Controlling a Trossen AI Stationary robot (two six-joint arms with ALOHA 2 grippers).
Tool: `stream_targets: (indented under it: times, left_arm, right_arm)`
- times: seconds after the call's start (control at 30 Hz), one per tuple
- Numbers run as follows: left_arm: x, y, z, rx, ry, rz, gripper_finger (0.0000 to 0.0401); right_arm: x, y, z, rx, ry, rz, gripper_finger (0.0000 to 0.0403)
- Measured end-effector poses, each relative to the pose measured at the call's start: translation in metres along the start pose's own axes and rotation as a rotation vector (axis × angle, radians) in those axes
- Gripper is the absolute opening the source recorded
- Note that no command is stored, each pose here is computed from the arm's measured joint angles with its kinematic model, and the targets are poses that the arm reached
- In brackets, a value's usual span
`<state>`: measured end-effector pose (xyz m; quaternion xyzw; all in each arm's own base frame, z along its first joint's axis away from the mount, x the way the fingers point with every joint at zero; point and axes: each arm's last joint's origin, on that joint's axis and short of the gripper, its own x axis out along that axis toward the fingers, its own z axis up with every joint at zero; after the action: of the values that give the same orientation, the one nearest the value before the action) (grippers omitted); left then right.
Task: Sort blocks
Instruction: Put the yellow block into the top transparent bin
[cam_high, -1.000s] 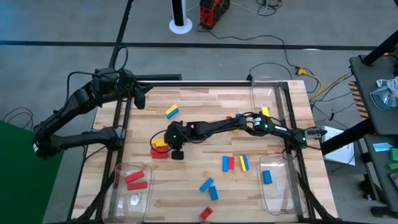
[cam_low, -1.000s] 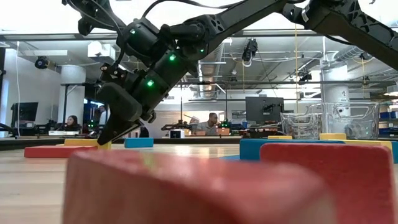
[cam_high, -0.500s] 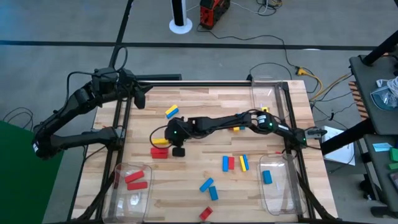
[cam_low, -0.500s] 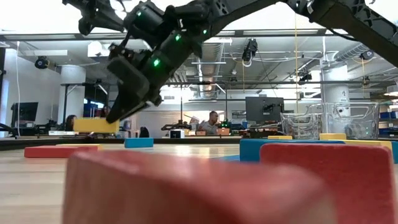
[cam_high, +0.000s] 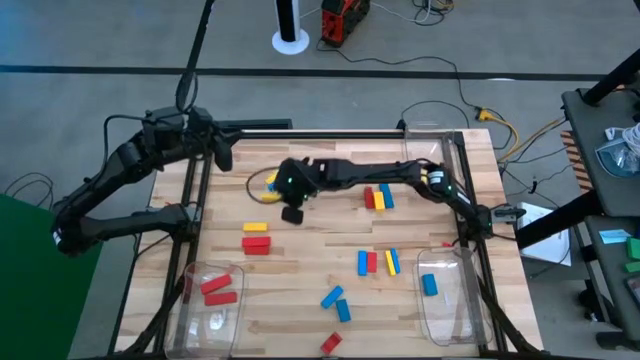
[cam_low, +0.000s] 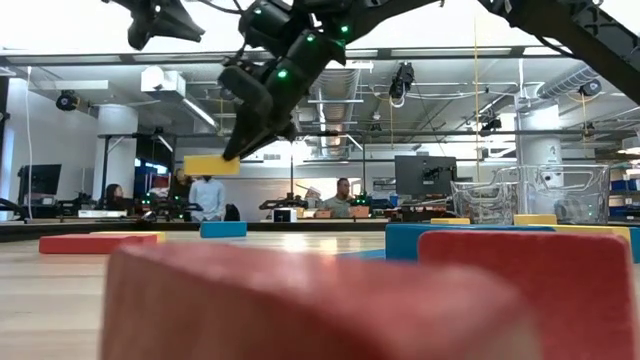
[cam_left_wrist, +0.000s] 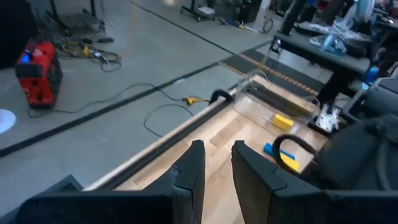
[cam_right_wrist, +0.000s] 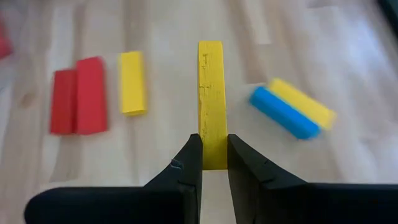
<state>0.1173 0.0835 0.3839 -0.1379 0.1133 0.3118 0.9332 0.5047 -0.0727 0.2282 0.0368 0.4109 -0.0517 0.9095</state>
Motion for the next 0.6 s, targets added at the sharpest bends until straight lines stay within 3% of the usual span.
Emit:
stream_targets:
  times: [0.37, 0.6]
  left_arm:
    - [-0.006, -0.001, 0.009, 0.004, -0.032, 0.009, 0.0059]
    - [-0.003, -0.001, 0.008, 0.004, -0.024, 0.011, 0.0059]
  right_arm:
    - [-0.054, -0.051, 0.009, 0.151, -0.042, -0.129, 0.0040]
    - [-0.109, -0.063, -0.009, 0.242, -0.065, -0.289, 0.0040]
